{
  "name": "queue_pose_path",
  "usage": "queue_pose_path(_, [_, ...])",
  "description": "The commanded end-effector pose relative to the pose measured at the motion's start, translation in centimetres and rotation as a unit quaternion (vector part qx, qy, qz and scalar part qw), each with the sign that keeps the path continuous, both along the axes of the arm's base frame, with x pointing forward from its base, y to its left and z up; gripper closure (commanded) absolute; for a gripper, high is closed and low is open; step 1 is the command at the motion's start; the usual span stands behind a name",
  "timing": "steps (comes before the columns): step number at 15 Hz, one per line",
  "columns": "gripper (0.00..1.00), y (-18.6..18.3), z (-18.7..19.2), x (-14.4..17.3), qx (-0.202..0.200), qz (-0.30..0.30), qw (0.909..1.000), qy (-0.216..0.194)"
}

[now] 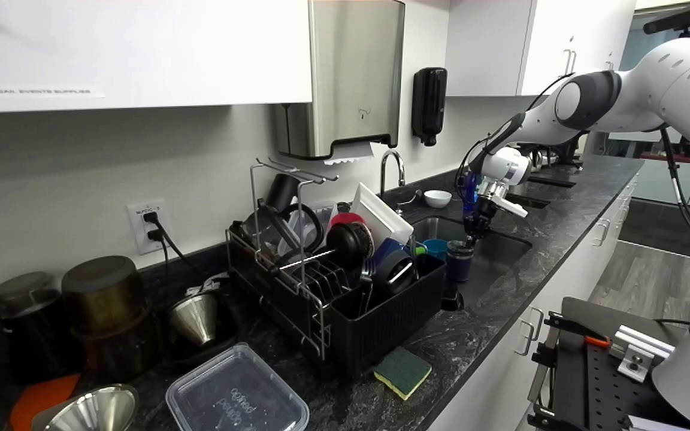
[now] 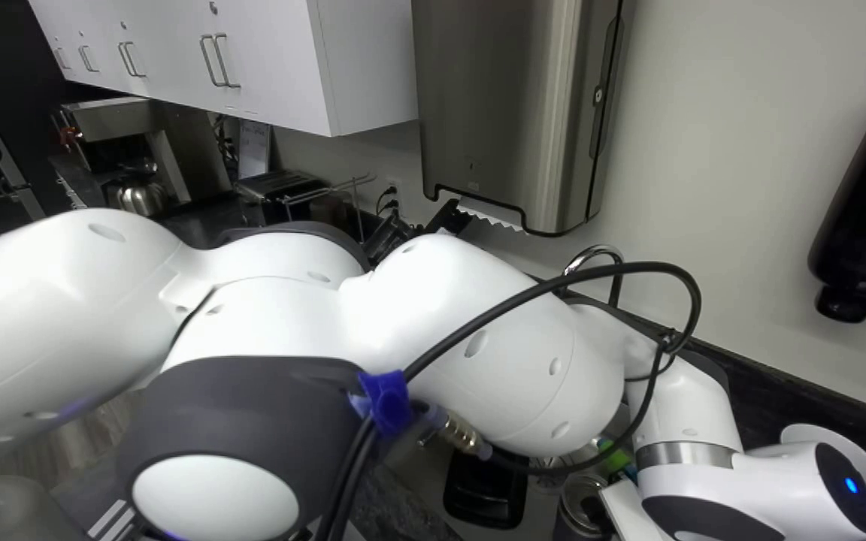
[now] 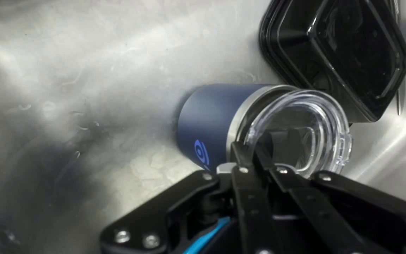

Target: Take the straw out of the sink and put it in the cutlery compartment, pick the lid on the tray, place it on the cup in the sink, lift the cup, drop it in the sink then move the pan in the sink to the left

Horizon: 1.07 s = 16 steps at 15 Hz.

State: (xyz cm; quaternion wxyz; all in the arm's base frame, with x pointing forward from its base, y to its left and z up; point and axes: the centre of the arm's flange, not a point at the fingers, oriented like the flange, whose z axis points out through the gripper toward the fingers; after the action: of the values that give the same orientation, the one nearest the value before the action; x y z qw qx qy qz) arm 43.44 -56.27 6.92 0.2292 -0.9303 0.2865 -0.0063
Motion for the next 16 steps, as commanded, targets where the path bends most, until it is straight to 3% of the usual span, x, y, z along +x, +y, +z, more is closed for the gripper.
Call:
queue_pose_path(1, [0.98, -0.43, -0.40, 0.30, -0.009, -0.008, 0.9999, 0.003])
queue_pose_path(9, [0.98, -0.37, -0.41, 0.21, -0.013, -0.009, 0.9999, 0.006])
queue_pose_path(10, [0.68, -0.37, -0.40, 0.22, -0.013, -0.009, 0.9998, 0.008])
queue_pose_path(11, [0.67, -0.35, -0.41, 0.22, -0.014, -0.009, 0.9998, 0.009])
queue_pose_path(16, [0.32, -0.41, -0.40, 0.09, -0.022, -0.013, 0.9996, 0.015])
